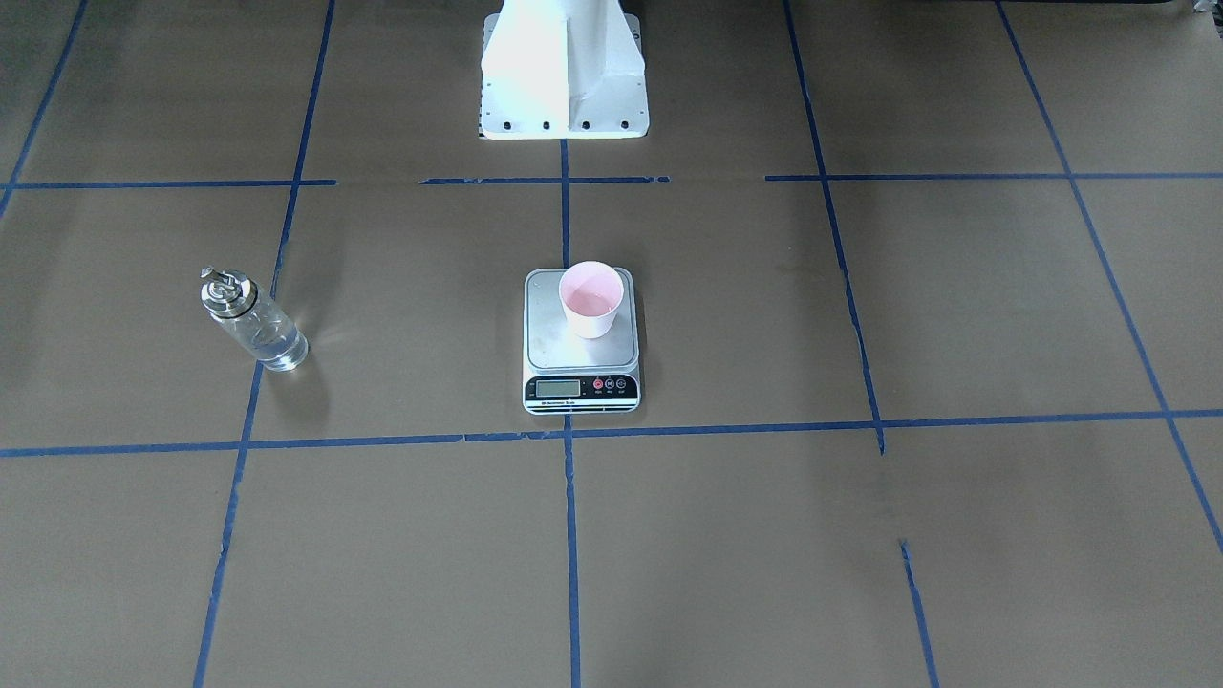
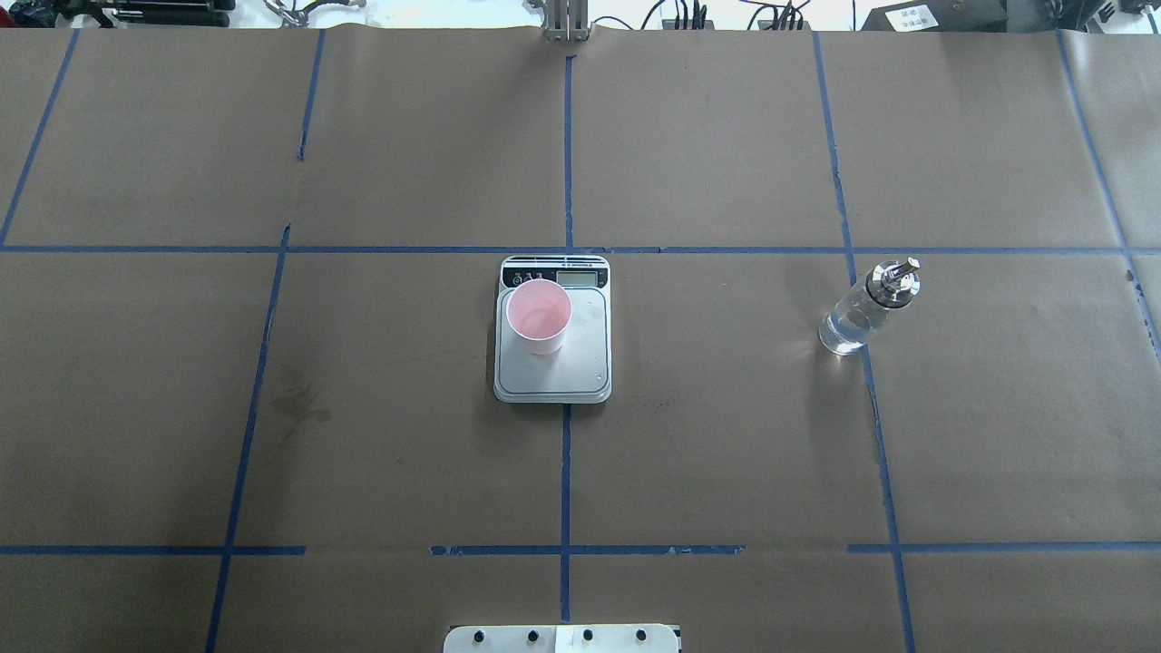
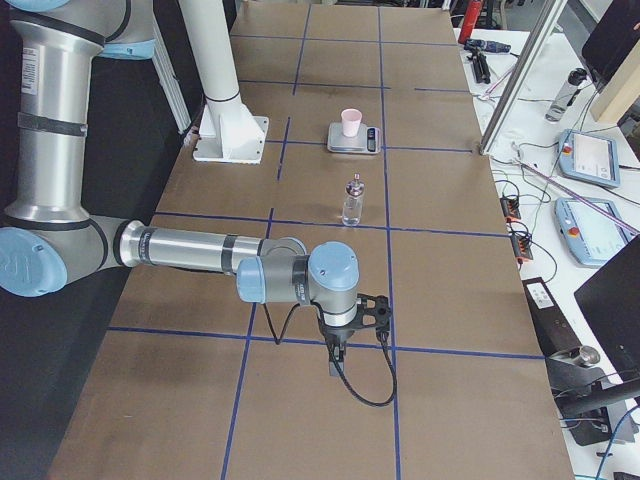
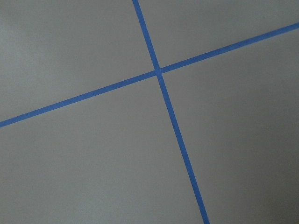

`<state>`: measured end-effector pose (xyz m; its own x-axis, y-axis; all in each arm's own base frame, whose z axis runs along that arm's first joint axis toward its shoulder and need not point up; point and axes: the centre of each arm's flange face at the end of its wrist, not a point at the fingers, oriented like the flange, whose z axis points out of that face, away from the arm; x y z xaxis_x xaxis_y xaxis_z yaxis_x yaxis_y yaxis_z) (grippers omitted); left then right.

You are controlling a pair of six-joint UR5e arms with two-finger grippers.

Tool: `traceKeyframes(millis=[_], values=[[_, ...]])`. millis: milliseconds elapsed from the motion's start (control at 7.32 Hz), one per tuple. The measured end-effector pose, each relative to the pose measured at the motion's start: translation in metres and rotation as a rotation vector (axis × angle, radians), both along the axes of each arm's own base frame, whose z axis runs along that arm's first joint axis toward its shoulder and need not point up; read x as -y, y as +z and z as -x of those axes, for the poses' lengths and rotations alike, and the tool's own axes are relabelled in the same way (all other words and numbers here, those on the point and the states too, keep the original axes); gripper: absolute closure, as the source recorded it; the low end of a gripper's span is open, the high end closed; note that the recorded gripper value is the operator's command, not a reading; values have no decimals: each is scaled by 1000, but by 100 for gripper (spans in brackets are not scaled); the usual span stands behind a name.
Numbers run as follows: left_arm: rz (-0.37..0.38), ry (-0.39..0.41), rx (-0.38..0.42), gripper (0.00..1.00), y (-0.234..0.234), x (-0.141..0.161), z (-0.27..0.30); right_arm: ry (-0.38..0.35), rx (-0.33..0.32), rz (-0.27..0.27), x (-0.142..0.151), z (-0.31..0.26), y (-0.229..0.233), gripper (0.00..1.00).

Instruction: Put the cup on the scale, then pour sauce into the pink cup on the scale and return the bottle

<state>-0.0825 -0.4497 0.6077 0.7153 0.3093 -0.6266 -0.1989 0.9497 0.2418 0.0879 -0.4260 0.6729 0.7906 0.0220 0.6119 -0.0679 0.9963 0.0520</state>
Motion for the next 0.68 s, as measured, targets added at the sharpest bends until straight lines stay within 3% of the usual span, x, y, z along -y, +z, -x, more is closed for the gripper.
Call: traceKeyframes(millis=[683], values=[[7,0,0,0,3,0,0,-28,73,-22,12,15,-17,0]])
